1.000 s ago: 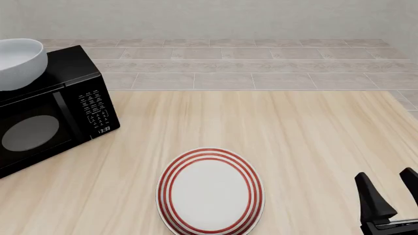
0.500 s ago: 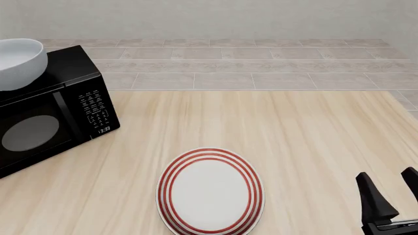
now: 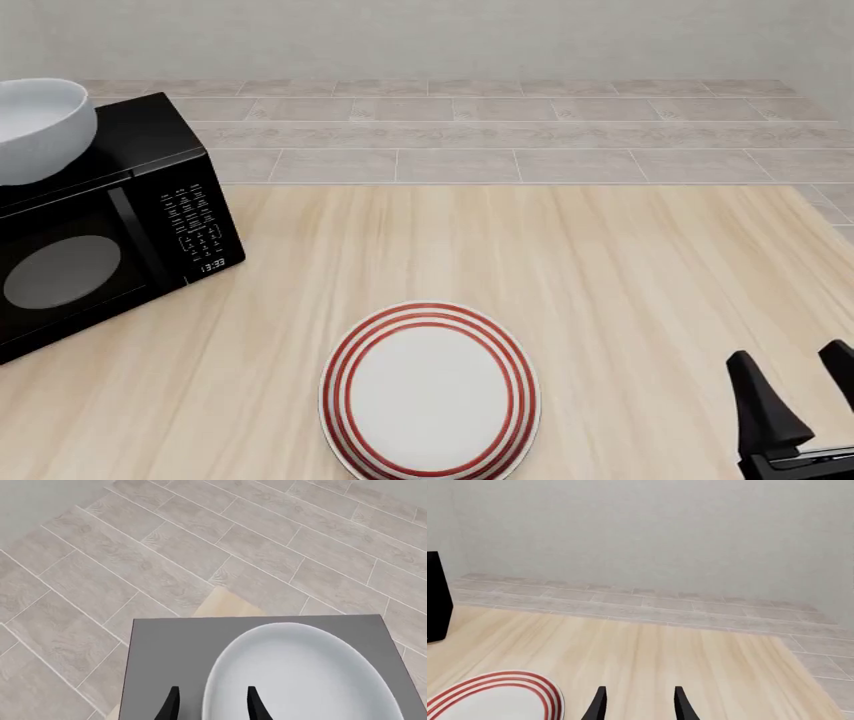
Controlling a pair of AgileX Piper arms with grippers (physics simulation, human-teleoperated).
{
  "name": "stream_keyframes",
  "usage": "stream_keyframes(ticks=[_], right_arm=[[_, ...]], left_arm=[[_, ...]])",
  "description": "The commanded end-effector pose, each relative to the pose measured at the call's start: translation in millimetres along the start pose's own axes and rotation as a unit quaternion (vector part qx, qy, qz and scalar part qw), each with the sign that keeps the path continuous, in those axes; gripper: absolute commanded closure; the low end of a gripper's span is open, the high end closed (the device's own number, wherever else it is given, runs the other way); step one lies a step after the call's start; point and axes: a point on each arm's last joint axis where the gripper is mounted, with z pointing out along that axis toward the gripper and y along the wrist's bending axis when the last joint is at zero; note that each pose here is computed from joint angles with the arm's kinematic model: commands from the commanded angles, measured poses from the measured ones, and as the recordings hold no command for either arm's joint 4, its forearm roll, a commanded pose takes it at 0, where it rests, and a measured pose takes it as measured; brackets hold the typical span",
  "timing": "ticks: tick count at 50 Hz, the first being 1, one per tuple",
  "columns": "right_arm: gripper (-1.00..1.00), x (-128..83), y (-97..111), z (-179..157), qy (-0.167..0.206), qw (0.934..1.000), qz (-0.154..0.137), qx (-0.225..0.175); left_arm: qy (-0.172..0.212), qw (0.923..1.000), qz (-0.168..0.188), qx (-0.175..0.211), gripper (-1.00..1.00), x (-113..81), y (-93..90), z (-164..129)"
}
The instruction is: Pick up the white bowl and put it on the plate.
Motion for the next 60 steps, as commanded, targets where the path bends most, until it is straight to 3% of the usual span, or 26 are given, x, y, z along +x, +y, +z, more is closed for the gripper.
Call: stream_keyframes(ticks=[1, 11, 12, 15, 16, 27, 41, 53, 60], right_arm=[[-1.00, 1.7, 0.2, 0.4, 0.001, 1.0000, 0.002, -0.001], [-1.00, -5.5, -0.1, 1.5, -0.001, 1.0000, 0.002, -0.002], [-1.00, -7.9, -0.2, 1.3, -0.001, 1.0000, 0.006, -0.003], [-1.00, -9.3, -0.3, 0.7, -0.002, 1.0000, 0.004, -0.002], [-1.00, -9.8, -0.3, 0.6, -0.002, 1.0000, 0.004, -0.003], [-1.00, -9.4, -0.5, 0.7, -0.001, 1.0000, 0.003, -0.001], [-1.00, -7.0, -0.4, 2.0, 0.002, 1.0000, 0.001, -0.001], [-1.00, -6.4, -0.1, 3.4, 0.004, 1.0000, -0.001, -0.003], [-1.00, -6.6, -0.2, 4.9, 0.005, 1.0000, -0.002, -0.002]], left_arm=[[0.017, 0.9998, -0.002, 0.004, -1.00, 12.2, -3.1, 13.1], [0.013, 0.9999, 0.004, 0.000, -1.00, 17.3, 1.3, 13.8], [0.020, 0.9998, -0.002, 0.001, 1.00, 20.8, 0.0, 17.0], [0.015, 0.9998, -0.006, -0.013, 1.00, 19.6, 13.8, 14.8], [0.021, 0.9998, -0.005, -0.003, 1.00, 20.3, 3.4, 17.5], [0.009, 0.9999, -0.008, -0.007, 1.00, 14.8, 7.7, 7.1], [-0.009, 0.9980, -0.059, 0.019, 1.00, 3.4, -16.1, -14.0], [-0.041, 0.9922, -0.099, 0.065, 1.00, -18.2, -47.4, -67.7], [-0.053, 0.9907, -0.092, 0.085, 1.00, -22.0, -59.1, -96.8]])
